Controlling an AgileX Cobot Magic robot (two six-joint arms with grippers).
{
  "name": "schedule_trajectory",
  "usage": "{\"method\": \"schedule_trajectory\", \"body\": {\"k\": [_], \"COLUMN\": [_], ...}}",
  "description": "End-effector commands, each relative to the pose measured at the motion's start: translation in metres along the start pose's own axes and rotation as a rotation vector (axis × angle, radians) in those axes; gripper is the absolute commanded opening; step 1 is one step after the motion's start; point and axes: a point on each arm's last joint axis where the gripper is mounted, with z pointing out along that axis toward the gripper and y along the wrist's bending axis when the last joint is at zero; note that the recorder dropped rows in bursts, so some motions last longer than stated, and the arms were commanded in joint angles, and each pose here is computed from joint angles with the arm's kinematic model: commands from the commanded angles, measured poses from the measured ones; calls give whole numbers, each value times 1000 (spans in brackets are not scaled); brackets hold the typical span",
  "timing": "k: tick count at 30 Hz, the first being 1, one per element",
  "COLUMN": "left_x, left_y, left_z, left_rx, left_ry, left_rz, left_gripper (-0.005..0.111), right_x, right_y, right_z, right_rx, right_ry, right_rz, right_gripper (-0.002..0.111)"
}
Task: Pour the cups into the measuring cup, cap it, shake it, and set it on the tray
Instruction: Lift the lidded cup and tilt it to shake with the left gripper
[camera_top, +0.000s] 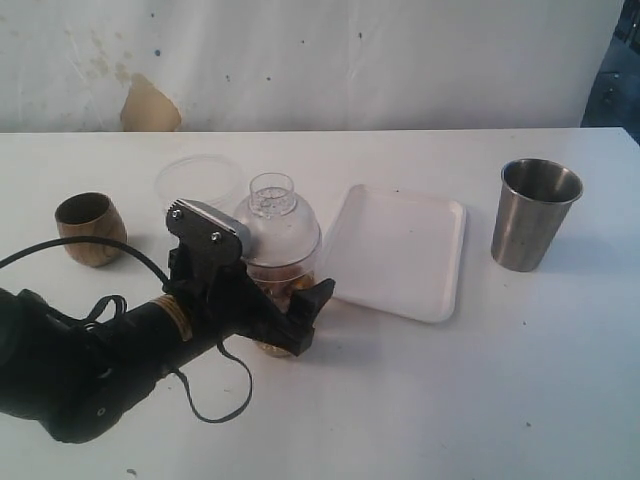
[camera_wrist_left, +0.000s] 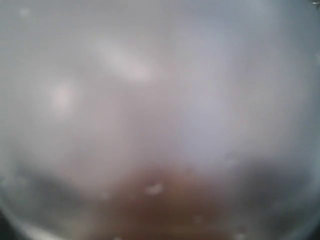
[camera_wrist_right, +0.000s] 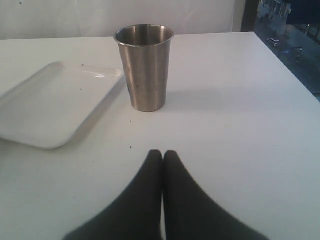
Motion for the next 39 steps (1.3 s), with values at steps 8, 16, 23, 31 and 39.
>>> {"method": "schedule_trajectory", "body": {"k": [8,16,23,31,39], "left_x": [-42,-125,-132,-148,-148], "left_y": [-3,9,20,36,72], "left_z": [-16,-69,-62,-63,-68], "left_rx": [20,-27,12,26,-158], "left_ry": [-108,-376,-87,-220,-205], "left_rz": [-22,-61,30,-97,-113], "left_gripper": [0,0,0,0,0], "right_x": [1,1,1,1,1], "right_y": [0,0,0,0,0], "right_z": [0,0,0,0,0], "right_rx": [-3,-3,-3,-4,-3], "right_ry": [2,2,2,2,2], "right_rz": [1,1,1,3,1], "right_gripper": [0,0,0,0,0]}}
